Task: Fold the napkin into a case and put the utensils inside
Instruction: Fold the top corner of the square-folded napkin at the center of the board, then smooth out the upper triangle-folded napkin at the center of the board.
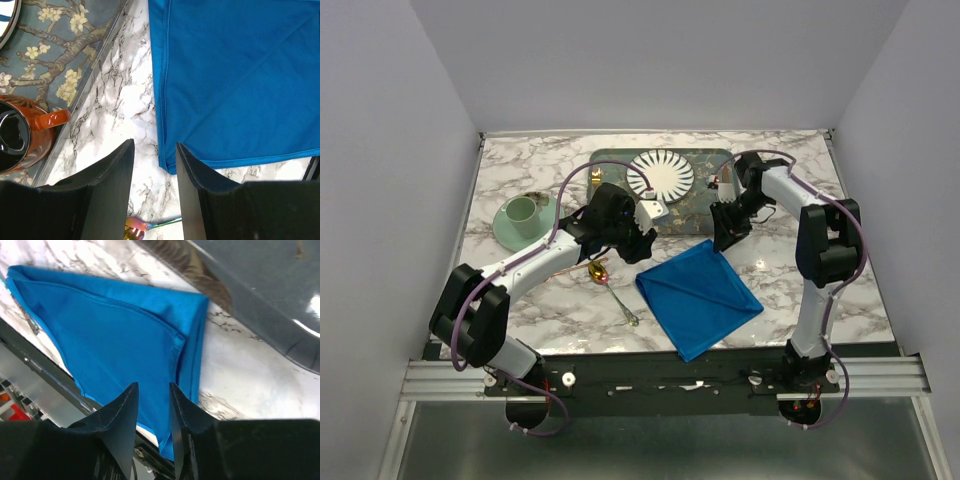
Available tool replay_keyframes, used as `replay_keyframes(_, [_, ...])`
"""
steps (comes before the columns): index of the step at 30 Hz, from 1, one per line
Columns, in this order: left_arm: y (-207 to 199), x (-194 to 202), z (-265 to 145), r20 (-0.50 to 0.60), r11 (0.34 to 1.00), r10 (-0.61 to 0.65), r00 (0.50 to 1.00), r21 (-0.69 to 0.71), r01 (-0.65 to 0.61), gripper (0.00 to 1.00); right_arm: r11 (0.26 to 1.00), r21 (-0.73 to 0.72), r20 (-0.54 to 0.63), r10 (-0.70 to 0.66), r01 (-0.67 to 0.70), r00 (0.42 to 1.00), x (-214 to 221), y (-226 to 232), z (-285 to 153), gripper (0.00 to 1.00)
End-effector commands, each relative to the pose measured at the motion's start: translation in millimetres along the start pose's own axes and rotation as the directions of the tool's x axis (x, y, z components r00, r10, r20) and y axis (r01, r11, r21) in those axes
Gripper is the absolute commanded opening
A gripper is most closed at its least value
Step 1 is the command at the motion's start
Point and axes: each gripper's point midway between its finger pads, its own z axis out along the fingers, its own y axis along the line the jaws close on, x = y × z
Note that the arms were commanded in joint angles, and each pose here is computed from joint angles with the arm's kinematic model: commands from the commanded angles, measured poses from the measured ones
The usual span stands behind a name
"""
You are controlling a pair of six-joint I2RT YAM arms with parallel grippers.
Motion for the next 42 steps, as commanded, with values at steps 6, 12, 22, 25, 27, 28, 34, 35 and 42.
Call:
replay_keyframes(6, [-1,-24,-6,0.080,1.000,-0.004,0.997,0.003,0.004,0.50,0.997,0.072,-0.010,0.012,-0.011,1.000,-13,-13,19,0.38])
replay_keyframes(12, [-1,-22,-8,0.082,1.000,-0.003,0.997,0.002,0.003,0.49,0.996,0.088,-0.016,0.008,-0.006,1.000,-16,-16,25,0.34])
replay_keyframes(22, [-3,-20,-9,0.085,1.000,-0.003,0.996,0.002,0.003,0.50,0.994,0.107,-0.012,-0.006,0.007,1.000,-25,-16,21,0.23])
replay_keyframes(25, [-3,-20,-8,0.087,1.000,-0.004,0.996,0.003,0.003,0.50,0.993,0.119,-0.006,-0.015,0.016,1.000,-28,-17,19,0.15])
replay_keyframes(27, [-4,-20,-7,0.088,1.000,-0.008,0.996,0.008,0.007,0.50,0.991,0.129,-0.010,-0.017,0.019,1.000,-30,-20,19,0.06])
replay_keyframes(28, [-4,-20,-7,0.088,1.000,-0.008,0.996,0.010,0.007,0.50,0.991,0.132,-0.012,-0.018,0.019,1.000,-31,-21,20,0.01])
replay_keyframes(34, [-4,-19,-4,0.085,0.999,-0.027,0.996,0.020,0.026,0.50,0.992,0.121,-0.022,-0.018,0.020,1.000,-33,-21,23,0.01])
replay_keyframes(35, [-5,-19,-4,0.083,1.000,-0.026,0.996,0.020,0.024,0.50,0.993,0.120,-0.027,-0.014,0.018,1.000,-32,-21,23,0.02])
replay_keyframes(42, [-5,-17,-3,0.080,0.999,-0.028,0.996,0.024,0.027,0.49,0.993,0.117,-0.040,-0.009,0.014,0.999,-23,-16,18,0.22])
